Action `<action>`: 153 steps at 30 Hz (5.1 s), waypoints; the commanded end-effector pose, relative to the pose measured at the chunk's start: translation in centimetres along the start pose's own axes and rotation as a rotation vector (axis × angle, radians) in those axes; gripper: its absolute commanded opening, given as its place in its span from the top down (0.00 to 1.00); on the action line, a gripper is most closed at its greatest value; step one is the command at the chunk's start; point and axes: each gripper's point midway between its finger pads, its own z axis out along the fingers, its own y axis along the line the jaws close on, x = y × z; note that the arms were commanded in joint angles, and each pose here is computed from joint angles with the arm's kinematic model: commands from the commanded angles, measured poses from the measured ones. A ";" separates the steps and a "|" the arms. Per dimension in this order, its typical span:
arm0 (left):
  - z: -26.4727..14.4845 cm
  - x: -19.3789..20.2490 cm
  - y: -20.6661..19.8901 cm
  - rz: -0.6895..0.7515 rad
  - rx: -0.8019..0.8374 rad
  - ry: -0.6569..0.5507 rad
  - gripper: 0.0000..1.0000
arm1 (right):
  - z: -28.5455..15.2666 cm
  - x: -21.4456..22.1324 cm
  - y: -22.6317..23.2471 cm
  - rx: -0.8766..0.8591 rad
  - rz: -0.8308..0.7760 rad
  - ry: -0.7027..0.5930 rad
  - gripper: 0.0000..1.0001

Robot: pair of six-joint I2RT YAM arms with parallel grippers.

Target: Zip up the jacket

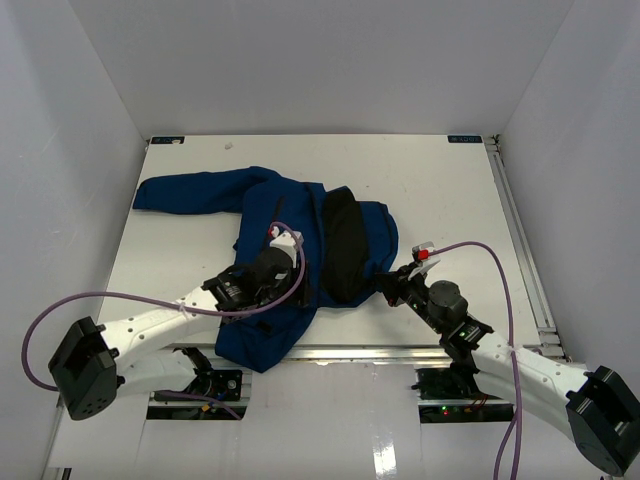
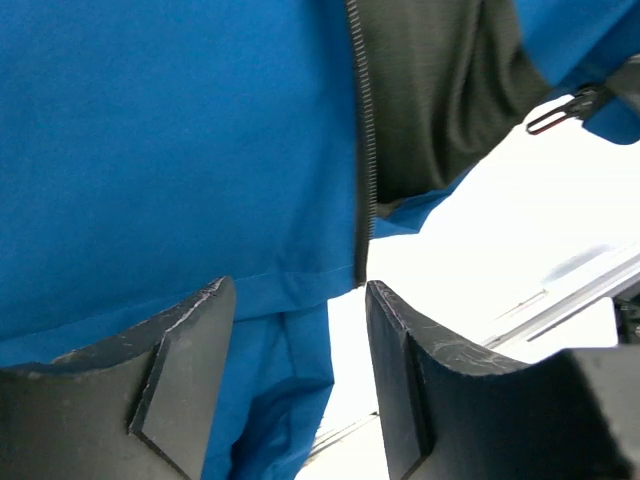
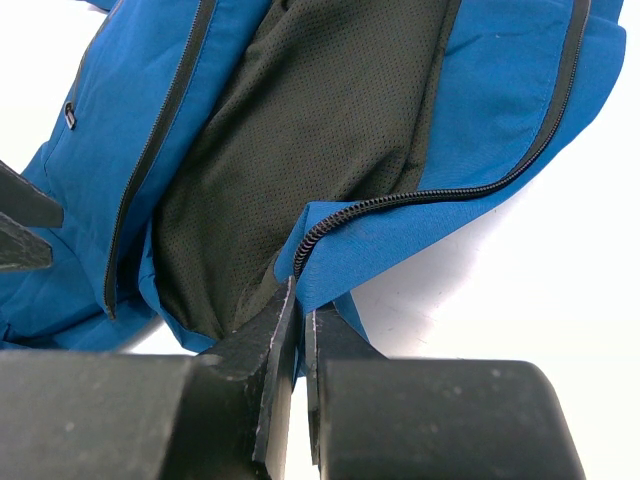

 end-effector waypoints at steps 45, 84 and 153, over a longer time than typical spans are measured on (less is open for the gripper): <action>2.6 0.5 -0.6 0.024 0.122 0.026 0.38 | 0.2 -2.3 0.9 -0.028 0.003 -0.069 0.92; 2.7 0.0 1.0 -0.021 0.116 -0.003 0.36 | 0.0 -1.9 1.0 -0.039 0.004 -0.063 0.92; -2.4 -9.9 -7.6 0.194 0.524 -0.402 1.00 | 0.6 -4.4 8.9 -0.434 -0.109 -0.051 0.92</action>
